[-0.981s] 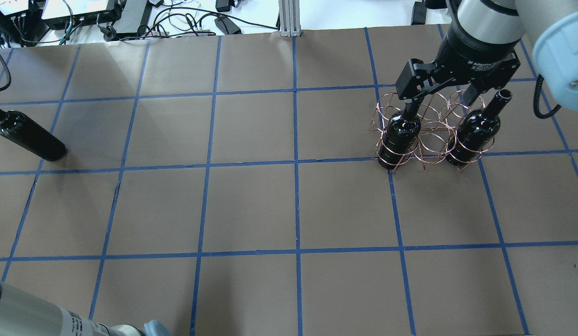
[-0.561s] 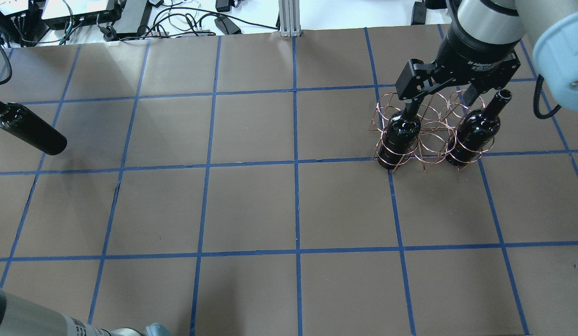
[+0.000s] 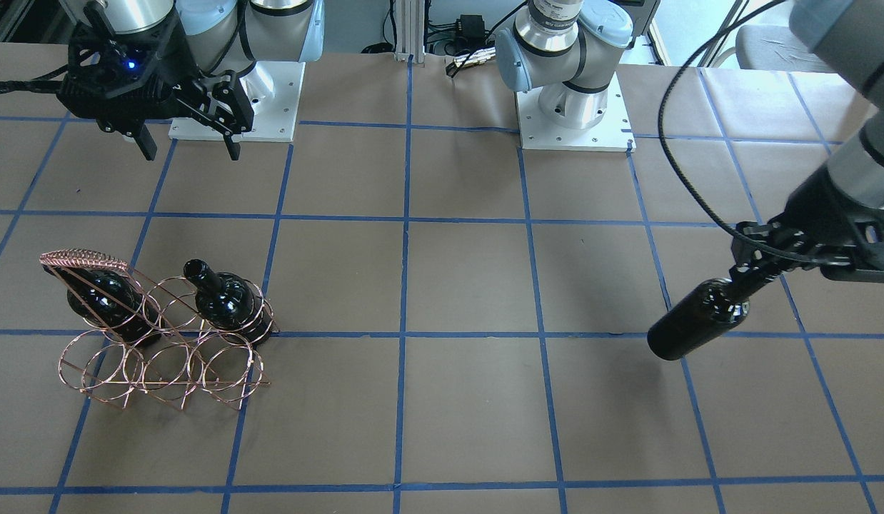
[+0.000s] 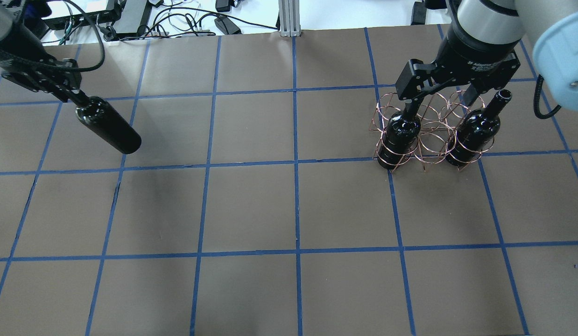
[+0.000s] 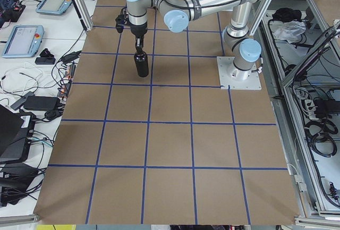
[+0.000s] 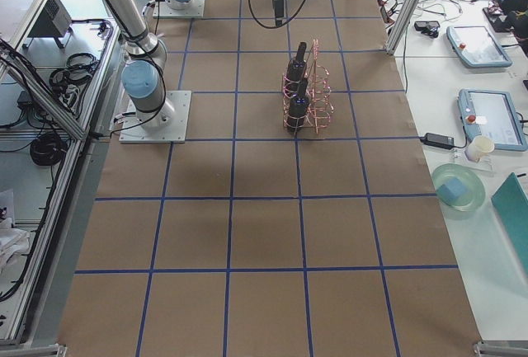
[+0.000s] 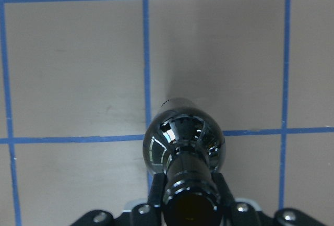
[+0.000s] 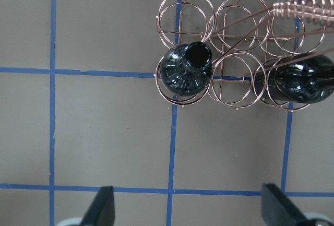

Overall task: Place wine into wine basket
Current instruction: 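Swing the bottle upright with the left gripper and stand it on the table, then open the left gripper and lift it off the standing bottle, then retract the left arm while the right gripper reaches over the bottle neck, then lower the right gripper and close it on the bottle's neck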

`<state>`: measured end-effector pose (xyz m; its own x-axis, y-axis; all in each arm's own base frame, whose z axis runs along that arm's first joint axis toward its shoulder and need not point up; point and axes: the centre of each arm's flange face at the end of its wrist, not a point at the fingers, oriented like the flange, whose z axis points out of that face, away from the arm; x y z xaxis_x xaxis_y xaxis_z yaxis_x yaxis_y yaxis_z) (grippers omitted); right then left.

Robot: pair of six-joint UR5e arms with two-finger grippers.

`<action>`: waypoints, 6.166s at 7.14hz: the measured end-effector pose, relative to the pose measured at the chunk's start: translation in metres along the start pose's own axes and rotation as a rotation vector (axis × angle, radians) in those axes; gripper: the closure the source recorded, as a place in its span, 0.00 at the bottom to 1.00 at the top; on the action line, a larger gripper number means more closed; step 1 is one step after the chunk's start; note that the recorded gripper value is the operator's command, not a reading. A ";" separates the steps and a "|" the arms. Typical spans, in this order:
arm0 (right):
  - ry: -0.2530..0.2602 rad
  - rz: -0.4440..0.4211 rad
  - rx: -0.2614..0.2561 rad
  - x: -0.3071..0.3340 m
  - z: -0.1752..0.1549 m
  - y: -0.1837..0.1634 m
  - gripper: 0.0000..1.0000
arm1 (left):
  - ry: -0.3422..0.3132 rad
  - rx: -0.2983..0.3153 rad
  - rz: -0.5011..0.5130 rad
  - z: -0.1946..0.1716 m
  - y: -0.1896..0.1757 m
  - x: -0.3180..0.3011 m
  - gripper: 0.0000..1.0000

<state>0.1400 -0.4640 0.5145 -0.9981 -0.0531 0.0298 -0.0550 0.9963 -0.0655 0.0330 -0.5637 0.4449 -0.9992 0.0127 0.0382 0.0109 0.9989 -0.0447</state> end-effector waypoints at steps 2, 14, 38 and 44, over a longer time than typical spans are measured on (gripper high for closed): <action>0.000 0.000 0.000 0.000 0.000 0.000 0.00 | 0.025 -0.034 0.007 0.012 0.039 0.077 1.00; 0.001 0.001 -0.010 0.000 0.005 0.004 0.00 | 0.047 -0.210 0.058 0.071 0.145 0.176 0.25; -0.061 0.259 -0.029 -0.430 0.091 0.111 0.01 | -0.061 -0.052 -0.402 -0.051 0.049 -0.068 0.00; -0.064 0.231 -0.025 -0.429 0.118 0.113 0.31 | -0.058 -0.062 -0.394 -0.045 0.050 -0.063 0.00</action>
<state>0.5592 -0.3364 0.3762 -0.9838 0.1734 -0.0462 0.1752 0.9838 -0.0381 0.0983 -0.5130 0.4856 -0.9280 -0.3721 -0.0161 -0.3724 0.9278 0.0228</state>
